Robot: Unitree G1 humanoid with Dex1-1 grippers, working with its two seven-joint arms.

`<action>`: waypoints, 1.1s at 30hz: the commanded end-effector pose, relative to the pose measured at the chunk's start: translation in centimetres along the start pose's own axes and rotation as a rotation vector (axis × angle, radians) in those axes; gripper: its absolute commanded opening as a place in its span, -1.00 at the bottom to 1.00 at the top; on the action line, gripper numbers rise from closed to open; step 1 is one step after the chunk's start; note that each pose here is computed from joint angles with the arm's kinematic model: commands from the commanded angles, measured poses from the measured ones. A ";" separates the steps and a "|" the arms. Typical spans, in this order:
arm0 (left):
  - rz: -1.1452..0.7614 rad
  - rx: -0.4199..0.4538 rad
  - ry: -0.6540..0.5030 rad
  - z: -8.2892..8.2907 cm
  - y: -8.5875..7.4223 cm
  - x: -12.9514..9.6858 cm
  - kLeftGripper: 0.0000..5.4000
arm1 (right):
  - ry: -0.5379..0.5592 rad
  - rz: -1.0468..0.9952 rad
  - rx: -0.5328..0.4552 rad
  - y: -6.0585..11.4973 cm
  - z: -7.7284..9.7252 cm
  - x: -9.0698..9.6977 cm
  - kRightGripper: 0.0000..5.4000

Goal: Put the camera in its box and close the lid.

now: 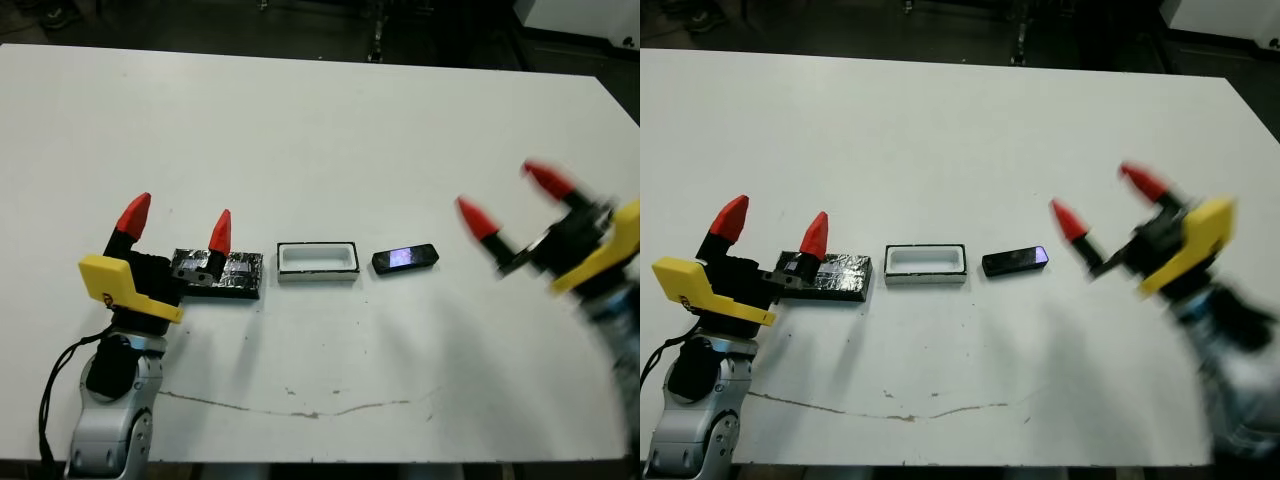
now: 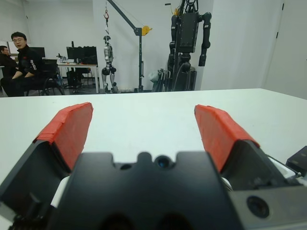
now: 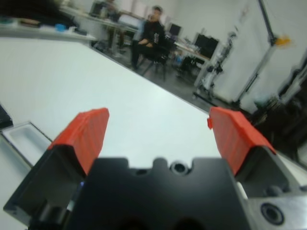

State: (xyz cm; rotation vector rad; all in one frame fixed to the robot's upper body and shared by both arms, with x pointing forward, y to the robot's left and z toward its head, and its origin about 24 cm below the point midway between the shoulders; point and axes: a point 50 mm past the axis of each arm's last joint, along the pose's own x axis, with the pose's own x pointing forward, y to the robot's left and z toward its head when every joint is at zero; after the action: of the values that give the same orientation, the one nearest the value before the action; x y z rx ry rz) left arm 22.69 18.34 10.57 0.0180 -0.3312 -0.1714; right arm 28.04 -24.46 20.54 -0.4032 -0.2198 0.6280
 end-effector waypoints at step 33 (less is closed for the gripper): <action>0.057 -0.035 0.024 -0.5 -0.2 -0.2 1.00 | 0.503 1.002 -0.316 3.0 -3.3 9.4 1.00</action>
State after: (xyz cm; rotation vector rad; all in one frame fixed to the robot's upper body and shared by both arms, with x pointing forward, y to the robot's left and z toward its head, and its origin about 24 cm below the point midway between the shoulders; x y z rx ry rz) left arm 22.73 18.11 10.42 -0.0159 -0.3285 -0.1223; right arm 34.73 -17.46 16.91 -0.9509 0.3986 1.4447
